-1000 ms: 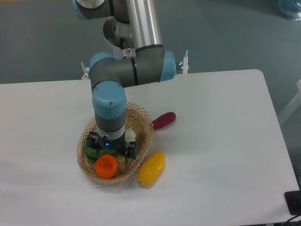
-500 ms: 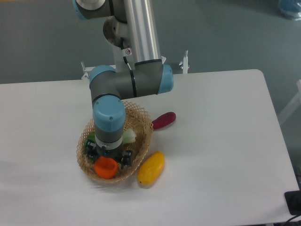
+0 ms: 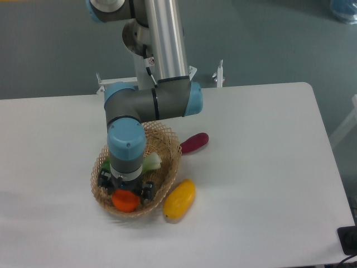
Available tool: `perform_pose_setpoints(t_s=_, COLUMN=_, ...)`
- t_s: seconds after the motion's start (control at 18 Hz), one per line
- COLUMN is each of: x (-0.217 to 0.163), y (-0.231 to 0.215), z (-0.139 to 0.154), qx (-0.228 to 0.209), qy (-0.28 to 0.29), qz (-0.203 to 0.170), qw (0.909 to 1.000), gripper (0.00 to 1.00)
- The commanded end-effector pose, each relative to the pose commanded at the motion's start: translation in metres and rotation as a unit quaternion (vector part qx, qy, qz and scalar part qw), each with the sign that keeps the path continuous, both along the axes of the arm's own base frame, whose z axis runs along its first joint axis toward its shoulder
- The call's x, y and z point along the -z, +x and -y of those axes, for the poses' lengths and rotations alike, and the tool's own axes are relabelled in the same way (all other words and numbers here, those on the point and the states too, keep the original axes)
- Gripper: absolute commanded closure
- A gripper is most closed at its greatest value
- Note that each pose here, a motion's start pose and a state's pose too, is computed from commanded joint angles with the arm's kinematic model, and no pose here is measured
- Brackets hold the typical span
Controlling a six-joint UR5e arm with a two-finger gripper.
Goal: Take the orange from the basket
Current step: 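Lower the gripper into the basket and close it on the orange, then lift the orange out of the basket and carry it beside the basket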
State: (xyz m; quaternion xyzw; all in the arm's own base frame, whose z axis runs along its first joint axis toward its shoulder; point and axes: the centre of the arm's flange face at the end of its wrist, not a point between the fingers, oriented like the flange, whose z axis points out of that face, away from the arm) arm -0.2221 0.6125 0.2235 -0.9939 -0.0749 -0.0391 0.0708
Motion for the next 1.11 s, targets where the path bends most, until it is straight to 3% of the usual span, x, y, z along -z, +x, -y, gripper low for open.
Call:
perform_pose_setpoints(t_s=0.17, x=-0.001, y=0.000, z=0.001, qx=0.001, qy=0.000, qz=-0.001, qw=1.0000, gripper=0.30)
perform_pose_setpoints(t_s=0.39, x=-0.007, y=0.000, z=0.000, qx=0.005, qy=0.004, qz=-0.004, qw=1.0000, gripper=0.37)
perform_pose_setpoints(t_s=0.72, x=-0.036, y=-0.004, z=0.002, qx=0.013, qy=0.019, qz=-0.024, qw=0.9994, gripper=0.37)
perform_pose_setpoints(t_s=0.83, x=-0.084, y=-0.040, z=0.014, qx=0.006, qy=0.049, qz=-0.053, qw=0.9974, gripper=0.37)
perform_pose_setpoints(t_s=1.11, x=-0.141, y=-0.110, z=0.046, qx=0.033, qy=0.053, qz=-0.081, qw=0.9948, gripper=0.37)
